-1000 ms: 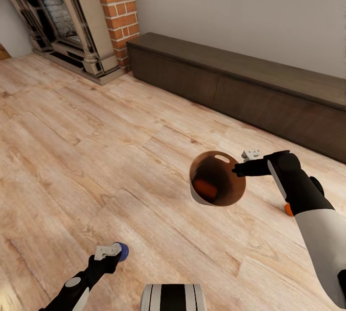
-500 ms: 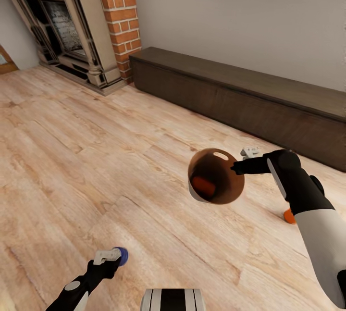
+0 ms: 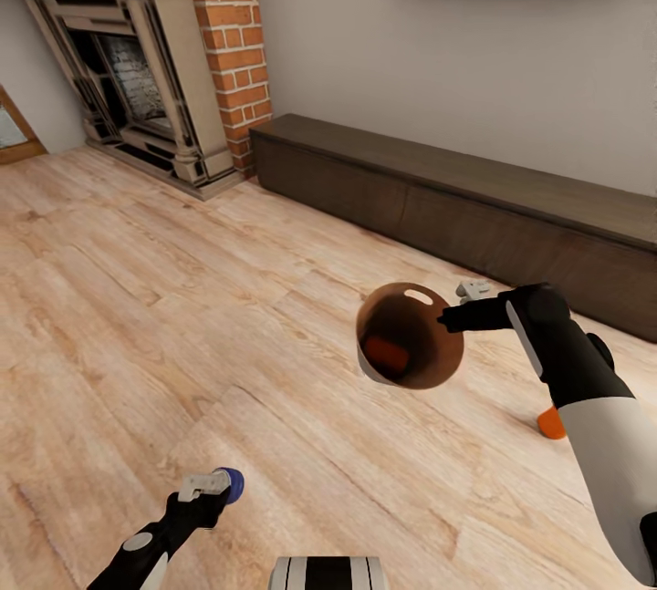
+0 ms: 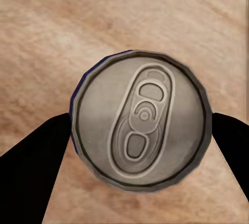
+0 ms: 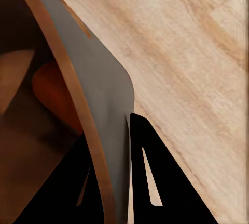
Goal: Put the three can of soda from the living room inside the tash can in the kitchen.
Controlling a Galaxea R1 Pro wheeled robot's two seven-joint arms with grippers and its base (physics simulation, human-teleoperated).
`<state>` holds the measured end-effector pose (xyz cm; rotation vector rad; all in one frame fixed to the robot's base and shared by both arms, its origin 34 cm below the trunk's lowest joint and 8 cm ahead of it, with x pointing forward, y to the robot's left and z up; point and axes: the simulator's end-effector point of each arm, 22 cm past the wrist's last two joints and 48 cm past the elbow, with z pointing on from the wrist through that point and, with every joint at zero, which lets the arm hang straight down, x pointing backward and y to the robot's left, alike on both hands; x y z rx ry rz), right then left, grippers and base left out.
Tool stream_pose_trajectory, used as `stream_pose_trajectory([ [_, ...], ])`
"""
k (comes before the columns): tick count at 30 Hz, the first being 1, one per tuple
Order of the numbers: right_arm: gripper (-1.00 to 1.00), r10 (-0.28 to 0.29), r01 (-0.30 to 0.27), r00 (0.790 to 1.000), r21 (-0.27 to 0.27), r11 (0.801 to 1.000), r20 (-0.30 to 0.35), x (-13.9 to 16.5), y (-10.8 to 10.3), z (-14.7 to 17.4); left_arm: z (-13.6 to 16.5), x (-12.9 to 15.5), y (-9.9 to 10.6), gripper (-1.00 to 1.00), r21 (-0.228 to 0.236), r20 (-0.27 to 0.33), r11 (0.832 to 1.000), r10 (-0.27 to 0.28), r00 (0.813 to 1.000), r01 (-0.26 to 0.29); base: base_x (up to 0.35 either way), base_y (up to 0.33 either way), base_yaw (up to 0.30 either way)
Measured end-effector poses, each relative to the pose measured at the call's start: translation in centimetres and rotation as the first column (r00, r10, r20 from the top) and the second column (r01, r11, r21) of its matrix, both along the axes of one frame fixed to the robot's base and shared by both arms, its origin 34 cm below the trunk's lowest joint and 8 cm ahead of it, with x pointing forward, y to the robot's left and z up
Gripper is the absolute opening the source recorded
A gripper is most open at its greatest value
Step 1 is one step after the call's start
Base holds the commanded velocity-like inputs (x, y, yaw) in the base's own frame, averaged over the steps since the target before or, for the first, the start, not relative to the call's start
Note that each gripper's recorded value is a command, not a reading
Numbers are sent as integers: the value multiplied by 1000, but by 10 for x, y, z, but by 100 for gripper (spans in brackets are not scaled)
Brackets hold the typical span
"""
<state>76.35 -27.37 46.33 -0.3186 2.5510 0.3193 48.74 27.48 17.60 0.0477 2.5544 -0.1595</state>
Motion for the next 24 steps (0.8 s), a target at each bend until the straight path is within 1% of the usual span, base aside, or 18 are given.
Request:
stream_pose_trajectory([
  [2,-100,0,0,1000,0,1000,4,0,0,4,4,4,0,-100,-2,7,1000,0,1000,0,0,0,0],
  [5,-100,5,-5,1000,-2,1000,7,-2,1,10,9,11,1,-100,-7,-16,1000,3,1000,-3,0,0,0],
  [8,-100,17,-17,1000,-7,1000,6,-5,4,14,33,54,-1,-100,-22,0,1000,-2,1000,2,0,0,0],
  [9,-100,18,-18,1000,-4,1000,-1,-6,4,13,46,74,-5,-100,-37,2,999,-11,1000,11,0,0,0],
  [10,-100,14,-14,1000,2,1000,-23,-10,4,8,66,103,-13,-100,-64,19,998,-27,999,28,0,0,0],
  [11,-100,8,-8,999,2,1000,-37,-13,1,4,76,115,-18,-100,-80,23,996,-37,999,39,0,0,0],
  [12,-100,-12,14,996,20,1000,-86,-19,-4,-11,93,124,-38,-100,-158,-53,984,-93,994,83,0,0,0],
  [13,-100,-43,50,982,36,998,-186,-37,-11,-40,142,180,-46,-100,-182,8,976,-116,993,116,0,0,0],
  [14,-100,-70,77,960,15,997,-270,-55,-22,-67,180,219,-50,-100,-198,59,971,-121,991,131,0,0,0],
  [15,-100,-101,98,934,-26,995,-342,-66,-36,-85,218,243,-53,-100,-235,36,959,-155,987,159,0,0,0],
  [16,-100,-119,98,915,-73,992,-384,-75,-49,-95,256,266,-58,-100,-271,58,946,-171,984,180,0,0,0],
  [18,-100,-122,69,900,-140,988,-419,-79,-57,-96,313,290,-67,-100,-329,86,916,-213,973,230,0,0,0],
  [19,-100,-119,61,904,-151,987,-411,-75,-57,-90,328,295,-71,-100,-345,96,907,-224,970,243,0,0,0],
  [20,-100,-109,50,914,-158,986,-392,-64,-53,-79,352,302,-75,-100,-358,112,895,-243,964,267,0,0,0],
  [21,-100,-97,46,931,-150,988,-353,-50,-48,-64,368,306,-80,-100,-379,124,882,-251,960,280,0,0,0],
  [22,-100,-110,77,935,-110,991,-338,-43,-40,-57,380,309,-81,-100,-376,135,880,-259,956,291,0,0,0],
  [23,-100,-91,76,931,-55,996,-354,-42,-27,-50,402,314,-85,-100,-386,156,869,-271,950,311,0,0,0],
  [24,-100,-88,95,926,1,995,-367,-41,-16,-44,415,317,-88,-100,-395,170,860,-276,946,322,0,0,0],
])
